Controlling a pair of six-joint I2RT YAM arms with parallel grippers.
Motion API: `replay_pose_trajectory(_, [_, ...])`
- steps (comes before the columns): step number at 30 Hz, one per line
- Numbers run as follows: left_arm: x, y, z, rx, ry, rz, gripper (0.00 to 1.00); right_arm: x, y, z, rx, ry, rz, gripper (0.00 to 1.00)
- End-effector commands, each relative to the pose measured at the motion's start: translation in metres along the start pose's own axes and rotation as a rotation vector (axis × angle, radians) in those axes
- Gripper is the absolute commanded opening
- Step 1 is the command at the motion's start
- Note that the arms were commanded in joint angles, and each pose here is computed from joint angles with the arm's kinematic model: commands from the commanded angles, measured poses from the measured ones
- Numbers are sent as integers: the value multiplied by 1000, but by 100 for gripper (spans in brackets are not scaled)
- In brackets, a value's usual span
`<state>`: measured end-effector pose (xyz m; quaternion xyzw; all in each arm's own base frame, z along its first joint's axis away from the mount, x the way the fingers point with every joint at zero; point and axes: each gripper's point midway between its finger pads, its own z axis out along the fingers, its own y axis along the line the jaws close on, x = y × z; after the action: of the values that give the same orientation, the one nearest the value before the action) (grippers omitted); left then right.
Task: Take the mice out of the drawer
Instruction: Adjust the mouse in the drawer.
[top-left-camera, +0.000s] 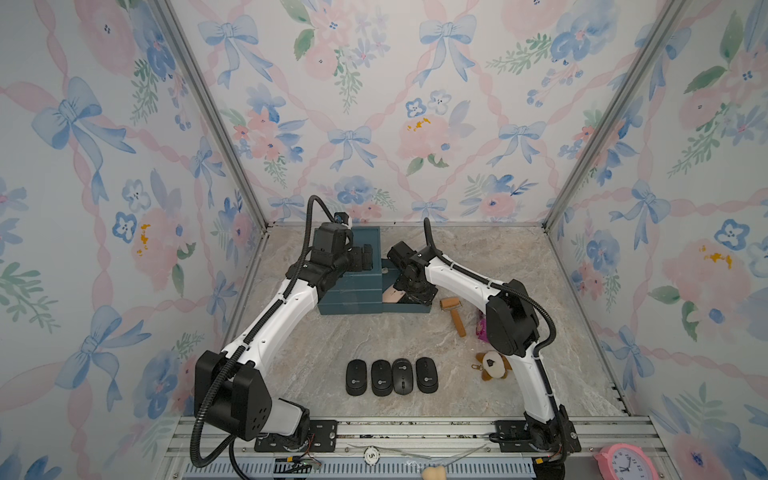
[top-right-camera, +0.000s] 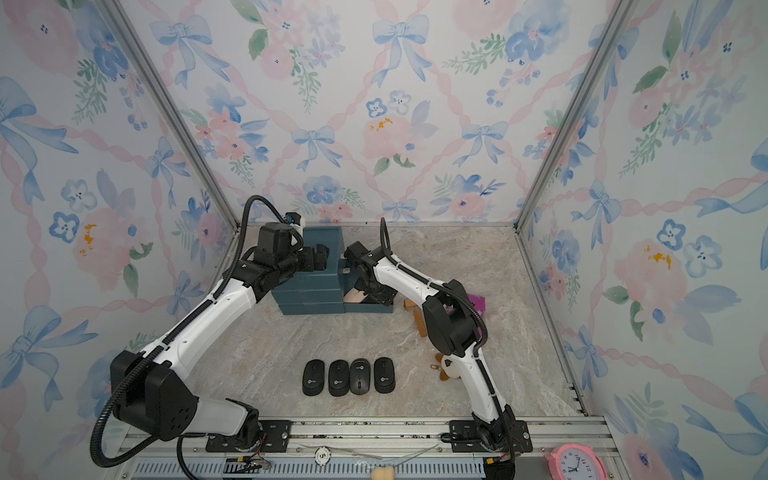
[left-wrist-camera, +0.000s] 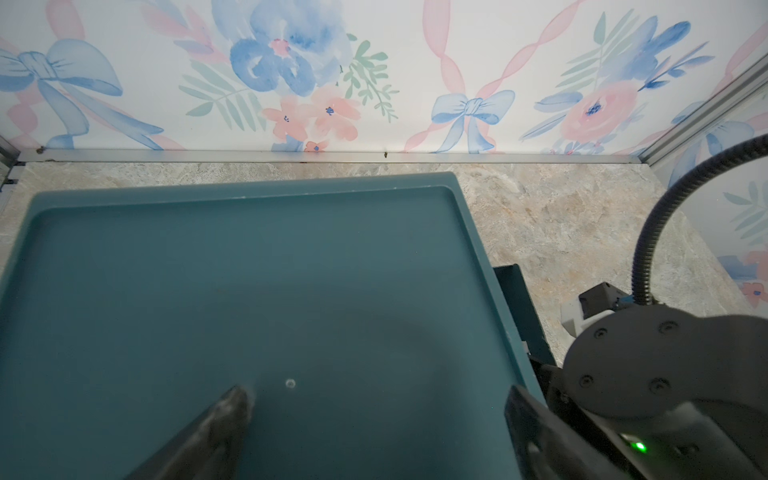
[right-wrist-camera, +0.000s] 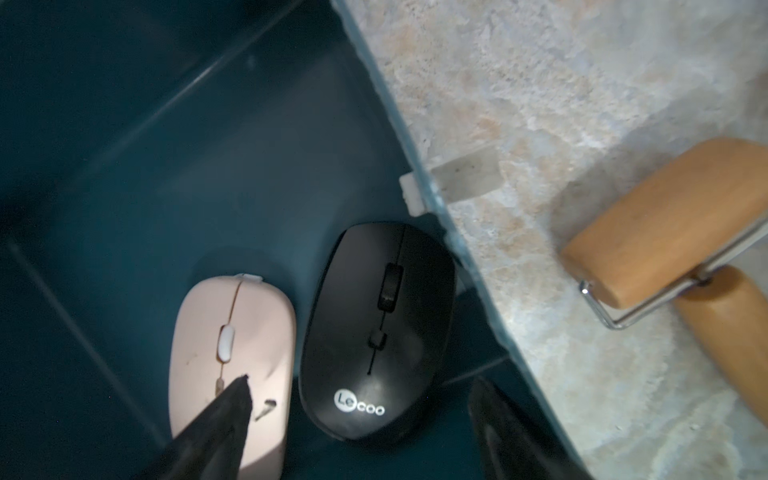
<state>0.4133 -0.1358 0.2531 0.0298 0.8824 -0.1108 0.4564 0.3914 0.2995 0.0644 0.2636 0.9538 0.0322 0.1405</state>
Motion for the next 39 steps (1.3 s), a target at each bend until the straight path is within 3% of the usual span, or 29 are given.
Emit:
replay_pose_trajectory(1, [20,9,7,-25,63,16,98,7,-6,16,34,50,14,84])
replay_pose_trajectory(6, [19,10,7,-29,60,14,98,12,12,26,-41,78,-10,84])
replay_pose_trajectory(11, [19,12,8,-34,62,9,98,5,33,19,-126,26,-98,84])
replay_pose_trajectory(22, [20,10,12,-25,72,3,98,-28,8,-26,-72,-116,-217,85])
replay_pose_trajectory(28, [20,9,15,-17,79,1,98,-10,-7,-32,-68,-62,-330,84])
replay_pose_trajectory(39, [20,7,15,-12,79,0,98,9,-22,-6,-46,17,-348,77])
